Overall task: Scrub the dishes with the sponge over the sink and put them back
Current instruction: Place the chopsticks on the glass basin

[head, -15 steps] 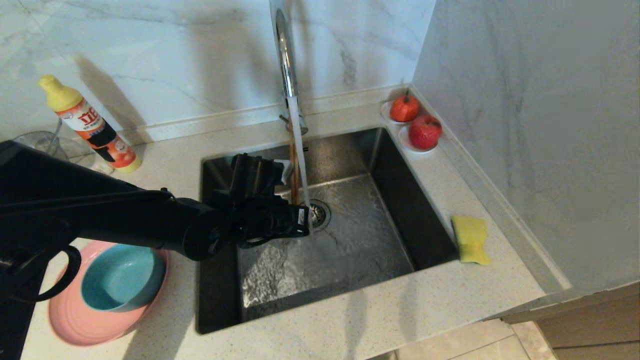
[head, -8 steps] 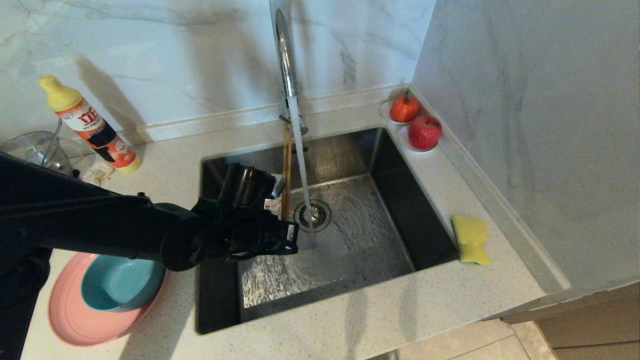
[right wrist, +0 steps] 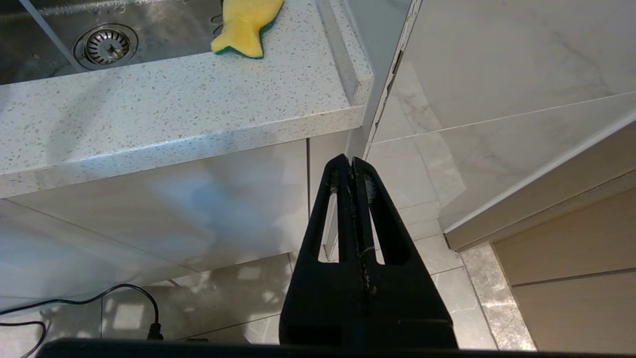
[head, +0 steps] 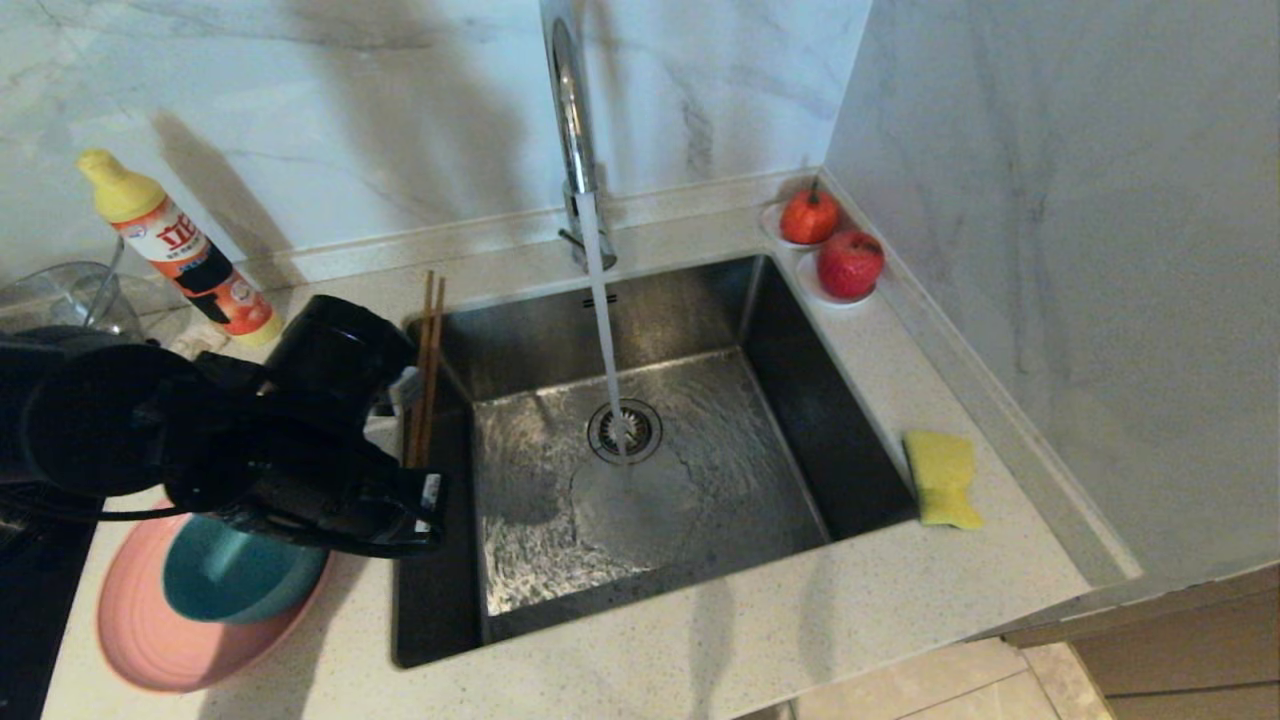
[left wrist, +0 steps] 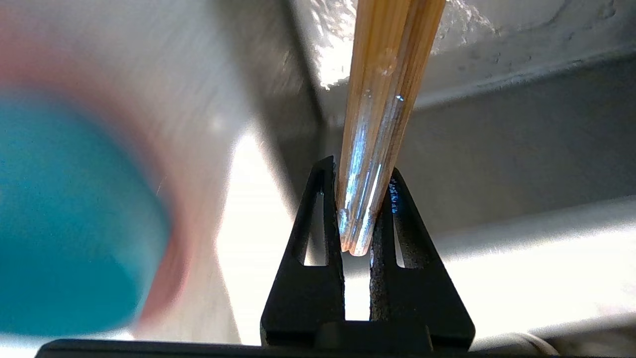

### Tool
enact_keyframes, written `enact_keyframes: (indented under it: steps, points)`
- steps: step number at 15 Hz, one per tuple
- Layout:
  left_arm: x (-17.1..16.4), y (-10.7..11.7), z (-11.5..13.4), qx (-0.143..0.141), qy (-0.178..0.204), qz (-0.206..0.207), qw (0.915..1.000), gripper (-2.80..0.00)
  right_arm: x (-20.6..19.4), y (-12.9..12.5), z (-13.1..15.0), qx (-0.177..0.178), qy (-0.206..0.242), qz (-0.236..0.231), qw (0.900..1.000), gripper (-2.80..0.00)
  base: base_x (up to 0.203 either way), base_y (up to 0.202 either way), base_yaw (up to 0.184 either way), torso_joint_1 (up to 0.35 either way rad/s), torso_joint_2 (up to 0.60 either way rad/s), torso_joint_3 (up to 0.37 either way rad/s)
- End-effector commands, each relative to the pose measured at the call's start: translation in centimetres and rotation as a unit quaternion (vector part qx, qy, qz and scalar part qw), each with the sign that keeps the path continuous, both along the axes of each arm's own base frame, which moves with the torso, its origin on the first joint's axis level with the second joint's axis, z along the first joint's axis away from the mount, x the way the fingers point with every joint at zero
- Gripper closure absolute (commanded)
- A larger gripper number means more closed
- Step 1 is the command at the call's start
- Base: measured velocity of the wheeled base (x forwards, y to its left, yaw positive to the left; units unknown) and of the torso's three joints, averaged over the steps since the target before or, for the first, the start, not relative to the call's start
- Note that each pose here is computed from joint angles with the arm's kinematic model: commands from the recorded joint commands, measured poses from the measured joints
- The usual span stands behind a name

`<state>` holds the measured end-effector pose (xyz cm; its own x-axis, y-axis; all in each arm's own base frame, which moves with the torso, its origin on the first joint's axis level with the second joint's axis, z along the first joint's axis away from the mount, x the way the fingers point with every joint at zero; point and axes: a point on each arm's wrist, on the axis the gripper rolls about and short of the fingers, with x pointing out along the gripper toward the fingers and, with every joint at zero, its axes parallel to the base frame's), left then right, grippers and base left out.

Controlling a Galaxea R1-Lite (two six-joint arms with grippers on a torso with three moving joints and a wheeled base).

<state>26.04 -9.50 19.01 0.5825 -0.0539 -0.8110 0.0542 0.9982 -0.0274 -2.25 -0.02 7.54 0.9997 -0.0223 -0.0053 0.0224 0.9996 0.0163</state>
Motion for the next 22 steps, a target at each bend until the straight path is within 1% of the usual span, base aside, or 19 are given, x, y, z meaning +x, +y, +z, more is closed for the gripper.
enact_keyframes:
  steps: [1,2,4,7,9,10,12,14,17,18,19,21,22]
  points:
    - [-2.5,1.4,2.6,-0.030,-0.032,0.034,0.9984,0.00,0.0,0.0,0.0,0.000,0.000,0.000,1.000,0.00,0.000,0.000,0.000,0.000,0.00,0.000]
    - [-2.9,1.5,2.3,-0.036,-0.029,0.042,0.9981,0.00,0.0,0.0,0.0,0.000,0.000,0.000,1.000,0.00,0.000,0.000,0.000,0.000,0.00,0.000]
    - [-3.5,1.7,1.4,-0.035,-0.016,0.042,0.9984,0.00,0.0,0.0,0.0,0.000,0.000,0.000,1.000,0.00,0.000,0.000,0.000,0.000,0.00,0.000]
    - [-3.4,1.7,0.7,-0.044,-0.044,0.045,0.9970,0.00,0.0,0.0,0.0,0.000,0.000,0.000,1.000,0.00,0.000,0.000,0.000,0.000,0.00,0.000]
    - [-3.4,1.7,0.4,-0.043,-0.041,0.046,0.9972,0.00,0.0,0.0,0.0,0.000,0.000,0.000,1.000,0.00,0.000,0.000,0.000,0.000,0.00,0.000]
    - [-3.5,1.8,0.6,-0.046,-0.047,0.048,0.9967,0.00,0.0,0.0,0.0,-0.001,0.000,0.000,1.000,0.00,0.000,0.000,0.000,0.000,0.00,0.000]
    - [-4.4,2.0,2.4,-0.069,-0.087,0.054,0.9923,0.00,0.0,0.0,0.0,0.000,0.000,0.000,1.000,0.00,0.000,0.000,0.000,0.000,0.00,0.000]
    - [-6.0,2.6,4.5,-0.091,-0.135,0.052,0.9853,0.00,0.0,0.0,0.0,0.000,0.000,0.000,1.000,0.00,0.000,0.000,0.000,0.000,0.00,0.000]
    - [-9.5,3.9,7.5,-0.115,-0.206,0.050,0.9705,0.00,0.0,0.0,0.0,0.000,0.001,0.000,1.000,0.00,0.000,0.000,0.000,0.000,0.00,0.000]
    - [-10.8,4.4,8.4,-0.118,-0.233,0.054,0.9639,0.00,0.0,0.0,0.0,0.000,0.000,0.000,1.000,0.00,0.000,0.000,0.000,0.000,0.00,0.000]
    - [-11.9,4.9,9.2,-0.112,-0.260,0.064,0.9568,0.00,0.0,0.0,0.0,0.000,0.000,0.000,1.000,0.00,0.000,0.000,0.000,0.000,0.00,0.000]
    - [-13.7,5.8,10.9,-0.099,-0.313,0.089,0.9402,0.00,0.0,0.0,0.0,0.000,0.000,0.000,1.000,0.00,0.000,0.000,0.000,0.000,0.00,0.000]
    - [-14.4,6.1,11.9,-0.102,-0.337,0.096,0.9311,0.00,0.0,0.0,0.0,0.000,0.001,0.000,1.000,0.00,0.000,0.000,0.000,0.000,0.00,0.000]
